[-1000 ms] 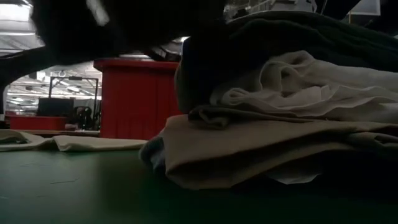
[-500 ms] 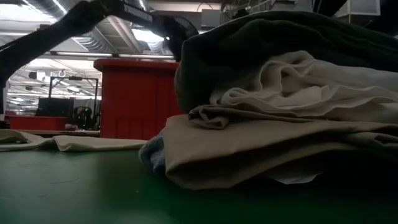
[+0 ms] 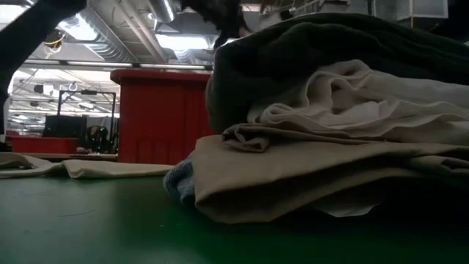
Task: Fold Laundry from Bin
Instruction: Remove the white underwear from the red bin
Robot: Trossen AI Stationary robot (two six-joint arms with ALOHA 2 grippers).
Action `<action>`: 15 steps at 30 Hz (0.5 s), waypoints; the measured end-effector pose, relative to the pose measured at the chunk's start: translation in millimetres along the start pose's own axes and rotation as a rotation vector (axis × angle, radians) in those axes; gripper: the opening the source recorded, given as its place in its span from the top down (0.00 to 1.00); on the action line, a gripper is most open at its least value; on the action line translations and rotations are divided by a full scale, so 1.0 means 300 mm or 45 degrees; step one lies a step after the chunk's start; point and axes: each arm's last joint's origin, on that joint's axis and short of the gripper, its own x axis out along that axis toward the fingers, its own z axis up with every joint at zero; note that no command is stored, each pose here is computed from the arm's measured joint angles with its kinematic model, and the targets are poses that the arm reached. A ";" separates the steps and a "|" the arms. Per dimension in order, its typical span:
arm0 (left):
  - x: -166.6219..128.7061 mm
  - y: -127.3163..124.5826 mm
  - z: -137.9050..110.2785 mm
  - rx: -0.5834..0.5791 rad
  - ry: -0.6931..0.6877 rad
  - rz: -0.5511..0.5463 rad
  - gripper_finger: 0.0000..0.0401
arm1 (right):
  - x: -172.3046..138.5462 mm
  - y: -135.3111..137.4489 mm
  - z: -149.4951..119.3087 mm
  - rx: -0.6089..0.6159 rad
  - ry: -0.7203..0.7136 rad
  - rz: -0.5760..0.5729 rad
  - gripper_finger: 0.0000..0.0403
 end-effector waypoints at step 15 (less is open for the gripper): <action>0.002 -0.302 -0.069 -0.086 0.154 -0.426 0.96 | -0.025 0.001 0.125 -0.602 -0.359 -0.357 0.64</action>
